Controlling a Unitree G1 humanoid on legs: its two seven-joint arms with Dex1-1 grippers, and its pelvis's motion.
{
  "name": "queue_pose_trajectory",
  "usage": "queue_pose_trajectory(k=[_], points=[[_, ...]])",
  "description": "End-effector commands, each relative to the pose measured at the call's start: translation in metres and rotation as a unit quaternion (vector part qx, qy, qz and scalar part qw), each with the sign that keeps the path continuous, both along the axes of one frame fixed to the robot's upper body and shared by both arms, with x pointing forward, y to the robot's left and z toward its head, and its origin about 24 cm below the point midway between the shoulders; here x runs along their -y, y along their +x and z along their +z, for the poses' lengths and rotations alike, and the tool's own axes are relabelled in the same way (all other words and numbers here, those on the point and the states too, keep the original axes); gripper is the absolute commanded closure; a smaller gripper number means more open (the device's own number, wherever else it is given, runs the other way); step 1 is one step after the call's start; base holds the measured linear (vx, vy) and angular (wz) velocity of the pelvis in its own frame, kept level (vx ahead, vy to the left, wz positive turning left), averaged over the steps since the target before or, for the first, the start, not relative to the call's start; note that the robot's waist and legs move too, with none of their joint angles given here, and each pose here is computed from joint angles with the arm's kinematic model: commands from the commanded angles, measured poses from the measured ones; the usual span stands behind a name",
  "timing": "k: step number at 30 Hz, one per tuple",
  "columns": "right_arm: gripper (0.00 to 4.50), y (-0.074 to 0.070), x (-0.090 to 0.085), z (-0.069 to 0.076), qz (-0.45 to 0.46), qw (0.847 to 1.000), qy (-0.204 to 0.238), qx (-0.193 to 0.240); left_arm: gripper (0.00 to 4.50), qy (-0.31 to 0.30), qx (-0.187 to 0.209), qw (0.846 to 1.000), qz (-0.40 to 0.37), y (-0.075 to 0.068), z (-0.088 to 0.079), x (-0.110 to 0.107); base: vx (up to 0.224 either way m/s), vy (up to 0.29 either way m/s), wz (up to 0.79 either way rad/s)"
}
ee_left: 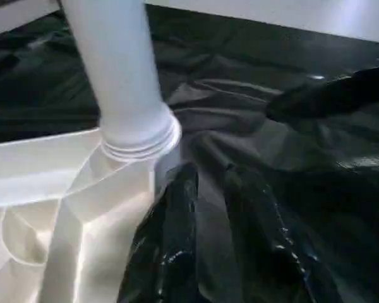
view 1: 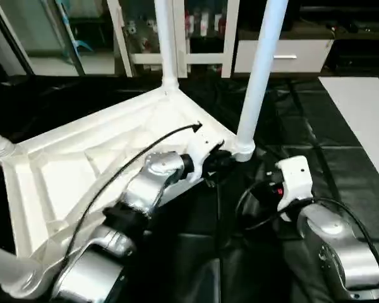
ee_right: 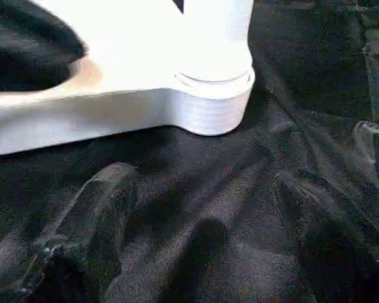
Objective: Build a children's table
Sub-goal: Rotate leg to tighten
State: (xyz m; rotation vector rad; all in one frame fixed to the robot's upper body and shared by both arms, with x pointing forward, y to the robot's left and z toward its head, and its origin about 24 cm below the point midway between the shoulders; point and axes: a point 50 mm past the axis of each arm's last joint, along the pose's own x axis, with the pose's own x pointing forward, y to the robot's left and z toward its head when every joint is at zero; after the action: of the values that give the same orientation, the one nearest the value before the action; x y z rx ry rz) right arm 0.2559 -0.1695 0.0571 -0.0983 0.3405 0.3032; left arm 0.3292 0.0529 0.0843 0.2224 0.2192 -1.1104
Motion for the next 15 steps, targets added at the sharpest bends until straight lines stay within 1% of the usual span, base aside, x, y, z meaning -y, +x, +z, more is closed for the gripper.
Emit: queue_pose_trajectory(k=[1, 2, 3, 4, 5, 6, 7, 9, 10, 11, 13, 14, 15], points=[[0.68, -0.004, 0.001, 0.002, -0.001, 1.000, -0.004, -0.003, 3.19, 0.011, -0.010, 0.999, -0.035, -0.008, 0.007, -0.011, 0.000, 0.000, 0.00], [0.68, -0.004, 0.001, 0.002, -0.001, 1.000, -0.004, -0.003, 3.19, 0.011, -0.010, 0.999, -0.035, -0.008, 0.007, -0.011, 0.000, 0.000, 0.00], [0.68, -0.006, 0.001, 0.003, 0.003, 1.000, -0.006, -0.006, 3.19, 0.038, -0.034, 0.996, -0.070, -0.020, 0.007, -0.024, 0.000, 0.000, 0.00], [0.68, -0.006, 0.001, 0.003, 0.003, 1.000, -0.006, -0.006, 3.19, 0.038, -0.034, 0.996, -0.070, -0.020, 0.007, -0.024, 0.000, 0.000, 0.00], [0.68, -0.008, 0.000, 0.003, 0.011, 1.000, -0.007, -0.007, 3.19, 0.058, -0.059, 0.993, -0.085, -0.028, 0.008, -0.035, 0.000, 0.000, 0.00], [0.68, -0.008, 0.000, 0.003, 0.011, 1.000, -0.007, -0.007, 3.19, 0.058, -0.059, 0.993, -0.085, -0.028, 0.008, -0.035, 0.000, 0.000, 0.00], [0.68, -0.009, -0.001, 0.003, 0.017, 1.000, -0.007, -0.010, 3.19, 0.090, -0.070, 0.990, -0.087, -0.035, 0.007, -0.045, 0.000, 0.000, 0.00], [0.68, -0.010, -0.002, 0.003, 0.021, 1.000, -0.007, -0.012, 3.19, 0.117, -0.072, 0.987, -0.084, -0.037, 0.006, -0.050, 0.000, 0.000, 0.00], [0.68, -0.010, -0.005, 0.002, 0.028, 0.999, -0.007, -0.014, 3.19, 0.147, -0.076, 0.984, -0.072, -0.037, 0.000, -0.053, 0.000, 0.000, 0.00], [0.68, -0.010, -0.005, 0.002, 0.028, 0.999, -0.007, -0.014, 3.19, 0.149, -0.077, 0.983, -0.071, -0.037, -0.001, -0.054, 0.000, 0.000, 0.00], [0.68, -0.009, -0.009, 0.002, 0.033, 0.999, -0.008, -0.015, 3.19, 0.176, -0.069, 0.982, -0.023, -0.028, -0.009, -0.056, 0.000, 0.000, 0.00], [0.68, -0.009, -0.009, 0.002, 0.033, 0.999, -0.008, -0.015, 3.19, 0.176, -0.069, 0.982, -0.023, -0.028, -0.009, -0.056, 0.000, 0.000, 0.00], [0.68, -0.008, -0.010, 0.002, 0.035, 0.999, -0.008, -0.015, 3.19, 0.187, -0.055, 0.981, 0.016, -0.019, -0.011, -0.057, 0.000, 0.000, 0.00]])
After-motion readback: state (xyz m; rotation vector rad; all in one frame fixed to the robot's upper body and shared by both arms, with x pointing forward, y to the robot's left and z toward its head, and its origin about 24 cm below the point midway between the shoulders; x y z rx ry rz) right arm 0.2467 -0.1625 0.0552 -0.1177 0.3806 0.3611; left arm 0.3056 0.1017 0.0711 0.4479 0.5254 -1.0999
